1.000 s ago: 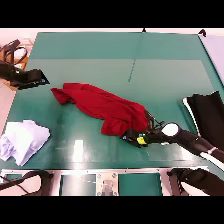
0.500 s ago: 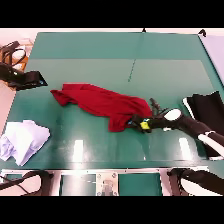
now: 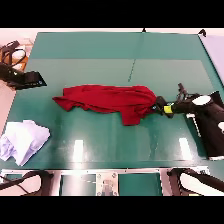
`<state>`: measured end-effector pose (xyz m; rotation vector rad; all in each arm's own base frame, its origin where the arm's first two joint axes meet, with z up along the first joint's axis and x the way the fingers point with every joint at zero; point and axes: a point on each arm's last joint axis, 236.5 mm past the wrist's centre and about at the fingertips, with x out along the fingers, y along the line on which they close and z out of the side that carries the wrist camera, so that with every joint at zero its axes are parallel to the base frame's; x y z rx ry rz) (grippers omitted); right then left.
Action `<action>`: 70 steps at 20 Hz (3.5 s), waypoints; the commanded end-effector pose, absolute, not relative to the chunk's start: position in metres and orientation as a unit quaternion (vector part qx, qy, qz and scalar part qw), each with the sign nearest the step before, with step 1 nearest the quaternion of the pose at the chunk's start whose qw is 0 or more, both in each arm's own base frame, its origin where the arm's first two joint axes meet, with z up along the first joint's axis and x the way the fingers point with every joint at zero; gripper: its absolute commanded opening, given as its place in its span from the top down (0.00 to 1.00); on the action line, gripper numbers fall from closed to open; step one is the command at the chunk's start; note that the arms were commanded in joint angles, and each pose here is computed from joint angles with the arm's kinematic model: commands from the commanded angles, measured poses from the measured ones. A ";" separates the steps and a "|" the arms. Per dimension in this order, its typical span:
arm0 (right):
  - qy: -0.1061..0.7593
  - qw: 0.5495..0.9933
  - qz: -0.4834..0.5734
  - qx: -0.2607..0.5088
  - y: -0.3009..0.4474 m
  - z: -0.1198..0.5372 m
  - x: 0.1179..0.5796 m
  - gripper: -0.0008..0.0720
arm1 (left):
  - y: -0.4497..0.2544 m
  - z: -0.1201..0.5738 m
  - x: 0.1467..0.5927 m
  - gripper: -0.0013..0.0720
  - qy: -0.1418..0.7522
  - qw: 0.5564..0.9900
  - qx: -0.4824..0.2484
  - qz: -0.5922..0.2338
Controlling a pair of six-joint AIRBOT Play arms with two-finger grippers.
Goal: Fold the shirts.
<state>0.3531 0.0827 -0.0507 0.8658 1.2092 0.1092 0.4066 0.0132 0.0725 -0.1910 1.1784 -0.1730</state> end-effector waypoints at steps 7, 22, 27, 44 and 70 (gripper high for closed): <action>0.553 0.751 0.083 0.352 0.061 -0.012 0.363 0.96 | 0.017 -0.060 0.402 0.03 0.604 0.784 -0.134 -0.048; 0.551 0.753 0.085 0.349 0.061 -0.010 0.365 0.96 | -0.042 -0.079 0.460 0.96 0.522 0.804 -0.233 -0.162; 0.496 0.800 0.156 0.300 0.065 0.092 0.400 0.96 | -0.058 0.093 0.481 0.96 0.399 0.867 -0.188 -0.233; -0.126 0.991 0.041 0.006 0.035 0.591 0.199 0.96 | -0.076 0.601 0.138 0.96 -0.190 0.973 0.020 -0.126; 0.377 0.810 0.093 0.439 -0.045 0.000 0.609 0.96 | -0.037 -0.002 0.593 0.96 0.415 0.874 -0.206 -0.143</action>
